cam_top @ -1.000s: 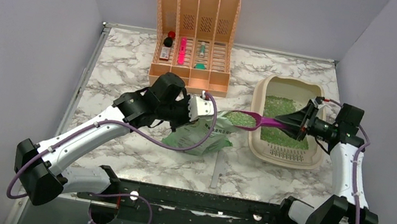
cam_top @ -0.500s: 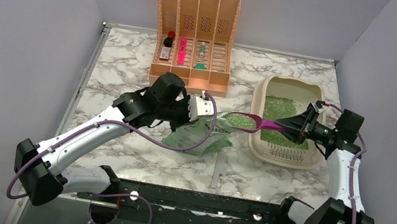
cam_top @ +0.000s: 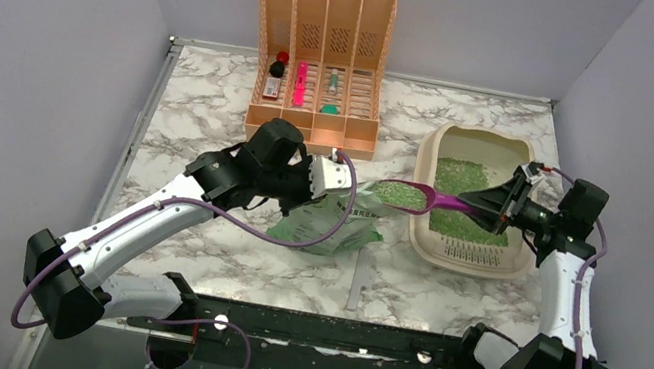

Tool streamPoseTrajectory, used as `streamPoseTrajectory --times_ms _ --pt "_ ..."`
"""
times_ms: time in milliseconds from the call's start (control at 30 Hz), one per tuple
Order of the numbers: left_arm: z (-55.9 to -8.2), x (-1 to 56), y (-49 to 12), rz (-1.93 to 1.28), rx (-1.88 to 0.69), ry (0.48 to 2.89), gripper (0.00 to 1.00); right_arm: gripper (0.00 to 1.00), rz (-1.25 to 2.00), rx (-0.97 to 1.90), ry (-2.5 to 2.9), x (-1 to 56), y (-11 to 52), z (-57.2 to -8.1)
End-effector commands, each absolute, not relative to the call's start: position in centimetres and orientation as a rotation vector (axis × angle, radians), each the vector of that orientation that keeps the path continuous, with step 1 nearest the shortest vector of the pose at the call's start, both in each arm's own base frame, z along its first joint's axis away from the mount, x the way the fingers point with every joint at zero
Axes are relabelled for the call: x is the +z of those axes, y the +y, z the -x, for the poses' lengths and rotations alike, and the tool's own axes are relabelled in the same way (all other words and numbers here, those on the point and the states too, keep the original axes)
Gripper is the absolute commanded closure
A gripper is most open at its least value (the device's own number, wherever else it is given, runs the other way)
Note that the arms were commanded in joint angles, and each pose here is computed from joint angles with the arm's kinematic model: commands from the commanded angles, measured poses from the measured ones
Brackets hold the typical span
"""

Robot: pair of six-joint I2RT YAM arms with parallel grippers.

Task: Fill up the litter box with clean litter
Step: Pour the cat litter into the litter box.

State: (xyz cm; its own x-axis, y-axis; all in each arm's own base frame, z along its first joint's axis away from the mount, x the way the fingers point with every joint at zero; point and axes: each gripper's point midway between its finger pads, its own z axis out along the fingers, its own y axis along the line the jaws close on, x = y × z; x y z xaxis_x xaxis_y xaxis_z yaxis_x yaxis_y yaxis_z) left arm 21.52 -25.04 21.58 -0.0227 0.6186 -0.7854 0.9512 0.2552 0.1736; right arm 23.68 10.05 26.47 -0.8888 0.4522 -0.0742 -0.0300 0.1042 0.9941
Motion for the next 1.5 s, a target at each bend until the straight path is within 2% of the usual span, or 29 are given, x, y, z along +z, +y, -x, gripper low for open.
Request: streamPoseTrajectory --times_ms 0,833,1467 --pt "-21.9 24.7 -25.8 -1.405 -0.544 1.627 1.0 0.99 -0.381 1.855 2.005 27.4 9.8 -23.4" --pt "-22.7 24.9 -25.8 -1.384 -0.516 1.646 1.0 0.99 -0.407 1.839 1.943 29.3 8.1 -23.9" --pt "-21.3 24.0 -25.3 -1.393 -0.55 1.649 1.0 0.99 -0.549 1.687 1.807 29.7 2.5 -27.3"
